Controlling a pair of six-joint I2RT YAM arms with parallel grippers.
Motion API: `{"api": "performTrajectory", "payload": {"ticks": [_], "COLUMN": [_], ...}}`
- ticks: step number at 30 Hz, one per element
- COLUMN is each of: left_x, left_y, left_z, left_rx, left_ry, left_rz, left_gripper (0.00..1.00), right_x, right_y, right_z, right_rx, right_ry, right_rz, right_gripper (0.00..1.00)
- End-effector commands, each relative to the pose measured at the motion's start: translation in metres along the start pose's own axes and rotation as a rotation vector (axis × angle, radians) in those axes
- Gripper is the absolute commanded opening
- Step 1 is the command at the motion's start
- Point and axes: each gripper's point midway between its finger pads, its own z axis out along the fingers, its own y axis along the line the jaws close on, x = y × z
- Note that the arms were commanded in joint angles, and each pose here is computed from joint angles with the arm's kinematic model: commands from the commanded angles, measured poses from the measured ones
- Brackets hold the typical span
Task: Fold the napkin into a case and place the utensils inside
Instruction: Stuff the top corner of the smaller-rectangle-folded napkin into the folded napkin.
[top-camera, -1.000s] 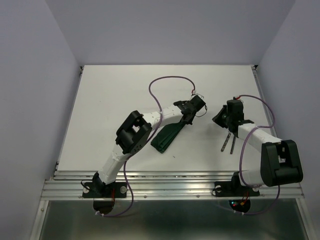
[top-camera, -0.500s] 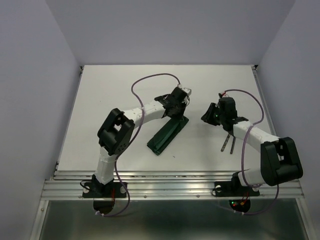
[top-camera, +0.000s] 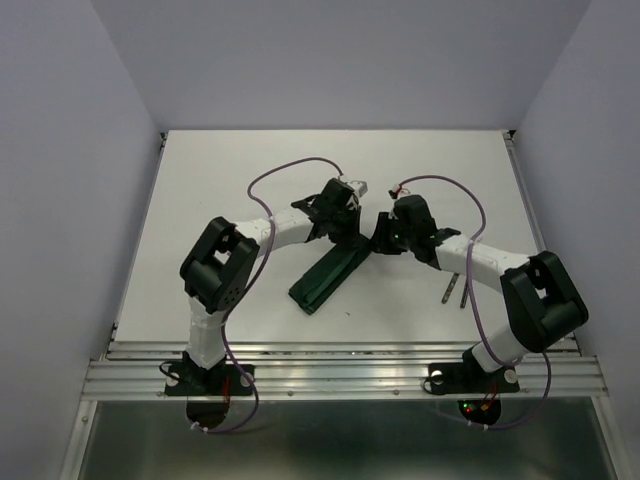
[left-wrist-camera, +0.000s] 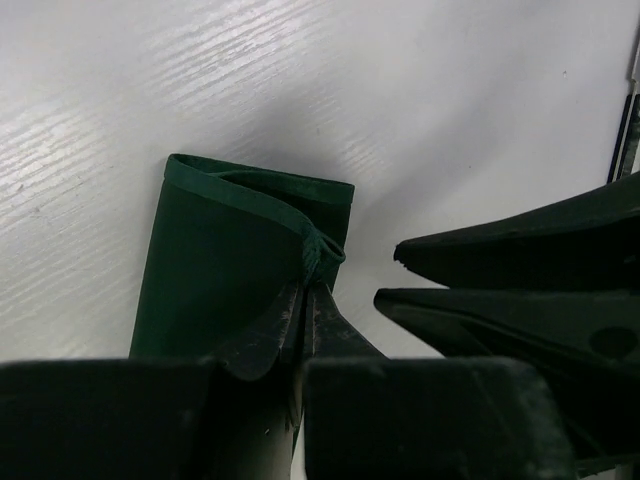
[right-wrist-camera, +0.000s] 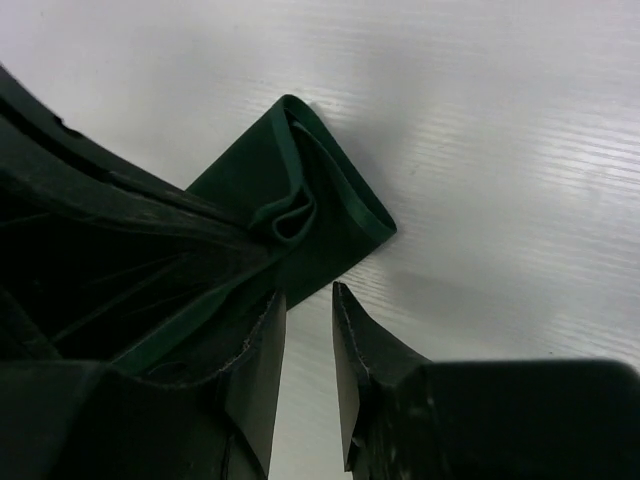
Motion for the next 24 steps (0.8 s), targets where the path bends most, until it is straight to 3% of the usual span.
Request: {"api": "performTrajectory", "payload": {"ticks": [1,24], "left_x": [-0.018,-0.032], "left_y": [-0.012,0.001], "left_z": [-0.020,-0.038], "left_rx": [0.094,0.169], "left_ry": [-0.072,-0.100], "left_rz": [-0.044,-0.136], "left_gripper": [0.00,0.00], "right_x": [-0.022,-0.010], "right_y": [0.022,0.044], "right_z": [0.008,0.039], "right_rx": [-0.027,-0.031], "right_ry": [-0.064,-0.018], "right_rz": [-0.050,-0.094], "right_gripper": [0.31,0.29]}}
